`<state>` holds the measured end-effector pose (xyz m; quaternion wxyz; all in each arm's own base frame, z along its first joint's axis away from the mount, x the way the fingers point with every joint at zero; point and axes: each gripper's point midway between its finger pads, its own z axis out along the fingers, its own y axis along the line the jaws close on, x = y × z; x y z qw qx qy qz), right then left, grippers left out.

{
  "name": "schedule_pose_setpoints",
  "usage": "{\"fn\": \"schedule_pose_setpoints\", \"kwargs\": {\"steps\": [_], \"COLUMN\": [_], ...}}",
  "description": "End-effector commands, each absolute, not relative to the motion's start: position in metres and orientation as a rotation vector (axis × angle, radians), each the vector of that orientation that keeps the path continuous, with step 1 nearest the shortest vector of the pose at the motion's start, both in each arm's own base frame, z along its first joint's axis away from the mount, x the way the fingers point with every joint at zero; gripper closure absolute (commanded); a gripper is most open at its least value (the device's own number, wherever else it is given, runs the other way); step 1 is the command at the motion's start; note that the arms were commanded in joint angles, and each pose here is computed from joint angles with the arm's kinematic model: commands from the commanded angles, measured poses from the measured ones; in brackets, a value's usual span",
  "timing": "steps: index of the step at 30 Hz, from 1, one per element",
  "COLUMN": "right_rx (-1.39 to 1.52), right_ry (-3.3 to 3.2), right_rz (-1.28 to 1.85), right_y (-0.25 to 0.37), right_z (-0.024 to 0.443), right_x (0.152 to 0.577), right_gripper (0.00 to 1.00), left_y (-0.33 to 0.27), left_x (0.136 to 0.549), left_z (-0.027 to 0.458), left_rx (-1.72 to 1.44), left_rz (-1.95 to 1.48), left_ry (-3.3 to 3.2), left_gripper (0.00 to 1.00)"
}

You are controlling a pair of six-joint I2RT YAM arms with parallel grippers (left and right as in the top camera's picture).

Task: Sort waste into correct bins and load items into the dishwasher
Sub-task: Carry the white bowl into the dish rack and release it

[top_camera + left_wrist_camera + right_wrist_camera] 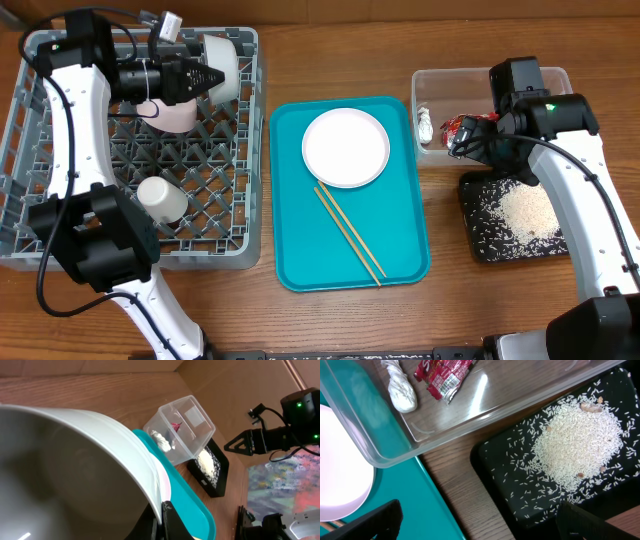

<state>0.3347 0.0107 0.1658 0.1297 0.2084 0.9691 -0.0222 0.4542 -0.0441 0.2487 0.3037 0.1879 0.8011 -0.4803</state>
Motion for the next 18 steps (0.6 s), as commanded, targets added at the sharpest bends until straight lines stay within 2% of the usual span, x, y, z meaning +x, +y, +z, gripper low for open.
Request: {"fn": "schedule_pose_setpoints", "kwargs": {"steps": [1, 18], "right_rx": [0.608, 0.563], "right_ry": [2.759, 2.769], "right_rz": [-0.064, -0.071], "right_y": [0.008, 0.008], "right_z": [0.182, 0.182], "right_x": [0.340, 0.340], "right_gripper": [0.00, 0.00], "left_y": [-0.041, -0.006], "left_x": [0.453, 0.447], "left_z": [0.238, 0.146], "left_rx": [0.479, 0.192], "left_rz": [-1.318, -1.462], "left_ry": [2.095, 2.290], "left_gripper": [0.96, 0.96]}}
